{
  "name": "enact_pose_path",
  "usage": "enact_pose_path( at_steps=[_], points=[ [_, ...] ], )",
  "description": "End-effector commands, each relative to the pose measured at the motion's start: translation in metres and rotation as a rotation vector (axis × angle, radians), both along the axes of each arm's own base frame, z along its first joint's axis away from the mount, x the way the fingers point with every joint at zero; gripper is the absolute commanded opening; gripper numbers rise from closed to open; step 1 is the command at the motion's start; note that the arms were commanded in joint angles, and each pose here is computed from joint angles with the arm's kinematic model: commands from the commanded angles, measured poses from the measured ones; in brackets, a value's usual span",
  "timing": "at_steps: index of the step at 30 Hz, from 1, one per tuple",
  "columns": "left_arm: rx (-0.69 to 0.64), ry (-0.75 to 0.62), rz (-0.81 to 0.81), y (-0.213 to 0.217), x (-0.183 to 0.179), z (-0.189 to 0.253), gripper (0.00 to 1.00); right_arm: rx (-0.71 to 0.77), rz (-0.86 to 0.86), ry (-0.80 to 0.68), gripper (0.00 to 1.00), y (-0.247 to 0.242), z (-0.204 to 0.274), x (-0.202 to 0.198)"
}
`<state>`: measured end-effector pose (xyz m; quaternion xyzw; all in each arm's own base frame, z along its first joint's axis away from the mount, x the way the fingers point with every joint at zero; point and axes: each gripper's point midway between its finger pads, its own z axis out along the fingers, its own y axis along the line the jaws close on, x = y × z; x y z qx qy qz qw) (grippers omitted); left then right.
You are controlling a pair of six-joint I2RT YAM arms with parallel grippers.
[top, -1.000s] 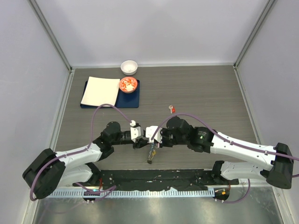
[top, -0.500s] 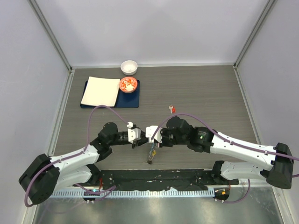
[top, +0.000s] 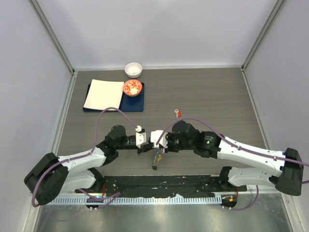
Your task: Put the keys on the keyring
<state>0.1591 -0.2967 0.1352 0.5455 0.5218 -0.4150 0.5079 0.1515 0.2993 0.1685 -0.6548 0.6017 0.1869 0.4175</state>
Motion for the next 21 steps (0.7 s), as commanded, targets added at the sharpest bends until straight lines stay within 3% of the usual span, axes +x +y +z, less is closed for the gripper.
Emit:
enact_pose_path(
  at_steps=[1, 11, 21],
  points=[
    [-0.068, -0.069, -0.009, -0.0091, 0.0092, 0.0268, 0.23, 0.097, 0.005, -0.039, 0.01, 0.0095, 0.0297, 0.0018],
    [-0.084, -0.069, 0.002, -0.0097, 0.0124, 0.0289, 0.35, 0.094, 0.003, -0.037, 0.01, 0.009, 0.0271, 0.0018],
    [-0.083, -0.045, -0.033, -0.0099, 0.0046, 0.0271, 0.15, 0.094, -0.01, -0.04, 0.01, 0.0073, 0.0267, 0.0032]
  ],
)
